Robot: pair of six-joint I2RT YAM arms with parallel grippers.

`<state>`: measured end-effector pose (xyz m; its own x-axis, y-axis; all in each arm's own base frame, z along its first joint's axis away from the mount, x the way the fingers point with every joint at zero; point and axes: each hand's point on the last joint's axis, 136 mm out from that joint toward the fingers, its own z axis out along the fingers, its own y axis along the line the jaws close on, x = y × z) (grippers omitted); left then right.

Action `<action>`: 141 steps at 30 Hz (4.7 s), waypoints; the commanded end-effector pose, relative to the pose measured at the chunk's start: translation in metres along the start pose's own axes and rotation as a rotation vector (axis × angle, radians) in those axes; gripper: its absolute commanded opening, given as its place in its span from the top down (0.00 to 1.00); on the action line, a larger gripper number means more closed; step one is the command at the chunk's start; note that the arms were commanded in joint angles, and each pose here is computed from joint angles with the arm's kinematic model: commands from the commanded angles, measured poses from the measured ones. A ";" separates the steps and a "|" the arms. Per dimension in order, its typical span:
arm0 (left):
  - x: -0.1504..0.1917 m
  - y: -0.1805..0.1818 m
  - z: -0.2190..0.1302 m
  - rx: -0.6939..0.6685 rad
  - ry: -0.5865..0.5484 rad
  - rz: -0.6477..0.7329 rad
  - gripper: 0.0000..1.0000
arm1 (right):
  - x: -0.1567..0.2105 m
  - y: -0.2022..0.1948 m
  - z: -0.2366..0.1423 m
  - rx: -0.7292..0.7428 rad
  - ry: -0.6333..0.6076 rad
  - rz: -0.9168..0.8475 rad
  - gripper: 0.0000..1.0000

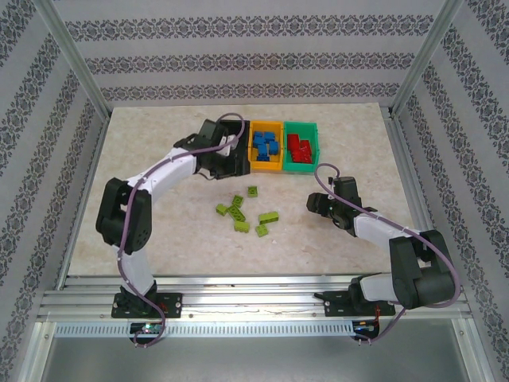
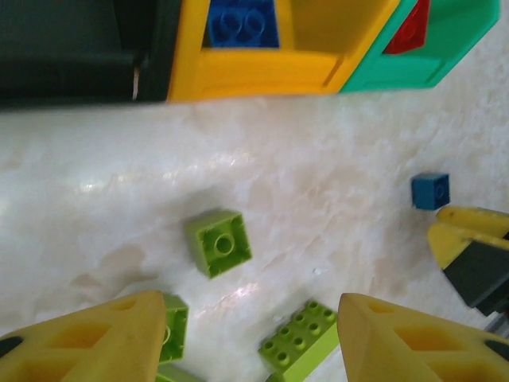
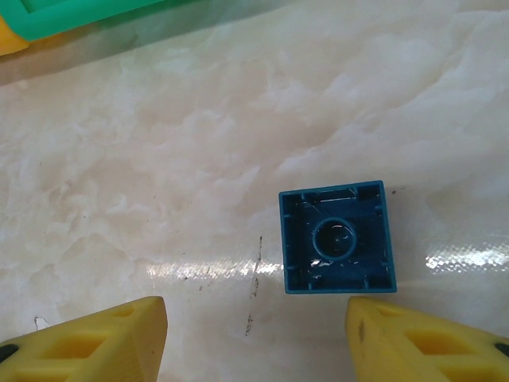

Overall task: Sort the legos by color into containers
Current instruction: Place the lego in the container, then pick up the lego from the middle-right of the table, then place the lego in the container, then pick up the lego from the center of the table.

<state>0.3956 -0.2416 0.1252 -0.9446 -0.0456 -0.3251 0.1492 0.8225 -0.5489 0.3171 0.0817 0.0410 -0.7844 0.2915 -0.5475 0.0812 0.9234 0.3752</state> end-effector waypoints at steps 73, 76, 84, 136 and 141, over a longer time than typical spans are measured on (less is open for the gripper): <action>0.083 0.046 -0.009 0.018 -0.117 -0.026 0.41 | -0.096 0.126 0.029 -0.260 0.143 -0.051 0.70; 0.089 0.046 -0.015 0.029 -0.133 -0.032 0.41 | -0.126 0.159 0.036 -0.299 0.130 -0.100 0.67; 0.110 0.051 -0.026 0.029 -0.143 -0.025 0.40 | -0.159 0.186 0.065 -0.272 0.169 -0.149 0.58; 0.067 0.031 -0.007 0.033 -0.069 -0.006 0.34 | 0.000 0.026 -0.016 -0.034 -0.020 -0.156 0.52; 0.055 0.030 -0.003 0.005 -0.051 -0.025 0.34 | -0.004 0.019 -0.008 -0.027 -0.033 -0.118 0.51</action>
<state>0.3477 -0.2197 0.0974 -0.9176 -0.1146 -0.3806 0.1441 0.7965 -0.5872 0.3019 0.0997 0.0494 -0.8082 0.1547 -0.5682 -0.0380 0.9492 0.3124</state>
